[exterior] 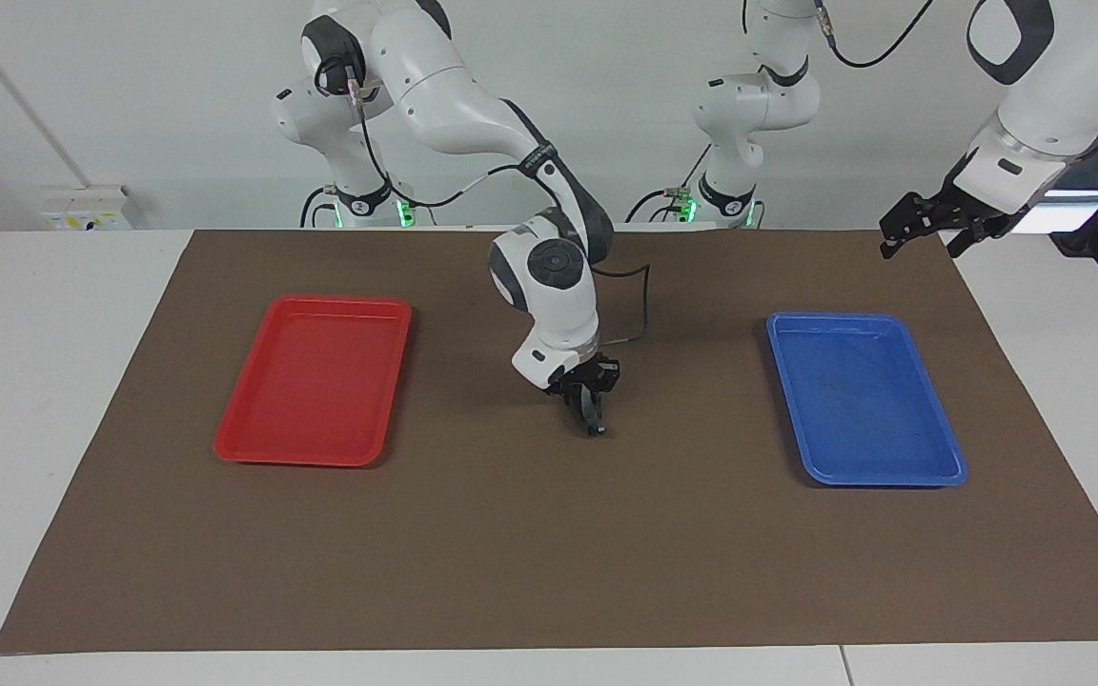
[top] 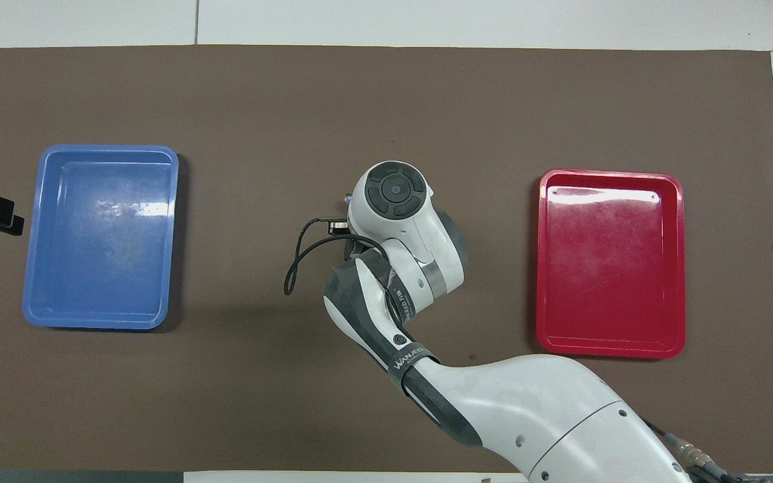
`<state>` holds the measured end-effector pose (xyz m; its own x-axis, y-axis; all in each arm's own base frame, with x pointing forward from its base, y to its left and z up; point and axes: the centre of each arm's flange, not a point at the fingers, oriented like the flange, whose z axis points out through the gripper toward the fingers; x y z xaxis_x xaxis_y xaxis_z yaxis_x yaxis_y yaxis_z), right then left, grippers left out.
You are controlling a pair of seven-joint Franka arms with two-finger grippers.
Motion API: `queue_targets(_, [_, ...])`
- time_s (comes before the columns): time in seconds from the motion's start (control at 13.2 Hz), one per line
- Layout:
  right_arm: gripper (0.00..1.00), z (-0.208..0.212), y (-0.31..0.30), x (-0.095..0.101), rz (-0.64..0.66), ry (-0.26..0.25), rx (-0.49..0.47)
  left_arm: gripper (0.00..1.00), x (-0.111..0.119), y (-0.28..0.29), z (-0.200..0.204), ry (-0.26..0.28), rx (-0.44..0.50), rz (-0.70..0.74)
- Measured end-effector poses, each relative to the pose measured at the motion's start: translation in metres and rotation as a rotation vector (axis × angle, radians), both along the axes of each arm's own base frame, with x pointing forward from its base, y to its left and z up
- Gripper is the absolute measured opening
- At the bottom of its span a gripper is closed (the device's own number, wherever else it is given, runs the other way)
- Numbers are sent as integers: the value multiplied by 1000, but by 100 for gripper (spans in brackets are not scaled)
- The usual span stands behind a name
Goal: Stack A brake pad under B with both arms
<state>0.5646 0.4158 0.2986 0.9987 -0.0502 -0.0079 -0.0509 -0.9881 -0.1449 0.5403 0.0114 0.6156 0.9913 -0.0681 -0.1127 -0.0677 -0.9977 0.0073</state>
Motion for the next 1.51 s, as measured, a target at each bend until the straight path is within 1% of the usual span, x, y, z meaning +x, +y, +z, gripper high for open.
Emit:
queue_targets(0.38, [43, 0, 0, 0, 0, -2, 1, 100, 0, 0, 0, 0, 0, 0])
queue_targets(0.53, [43, -3, -1, 0, -4, -19, 9, 100, 0, 0, 0, 0, 0, 0])
queue_targets(0.75, [44, -3, -1, -1, -5, -25, 13, 100, 0, 0, 0, 0, 0, 0])
queue_targets(0.83, [51, -3, -1, -1, -6, -25, 13, 100, 0, 0, 0, 0, 0, 0])
queue_targets(0.98, [75, -3, 0, -1, -5, -30, 16, 100, 0, 0, 0, 0, 0, 0])
queue_targets(1.06, [85, -1, 0, 0, -4, -34, 19, 100, 0, 0, 0, 0, 0, 0])
queue_targets(1.13, [99, 4, 1, 0, -4, -39, 23, 100, 0, 0, 0, 0, 0, 0])
queue_targets(1.28, [100, 22, 1, 2, -2, -53, 32, 100, 0, 0, 0, 0, 0, 0])
queue_targets(1.43, [100, 58, -15, 8, -3, -71, 15, 100, 0, 0, 0, 0, 0, 0])
queue_targets(1.51, [100, 81, -33, 14, -19, -72, 4, 100, 0, 0, 0, 0, 0, 0])
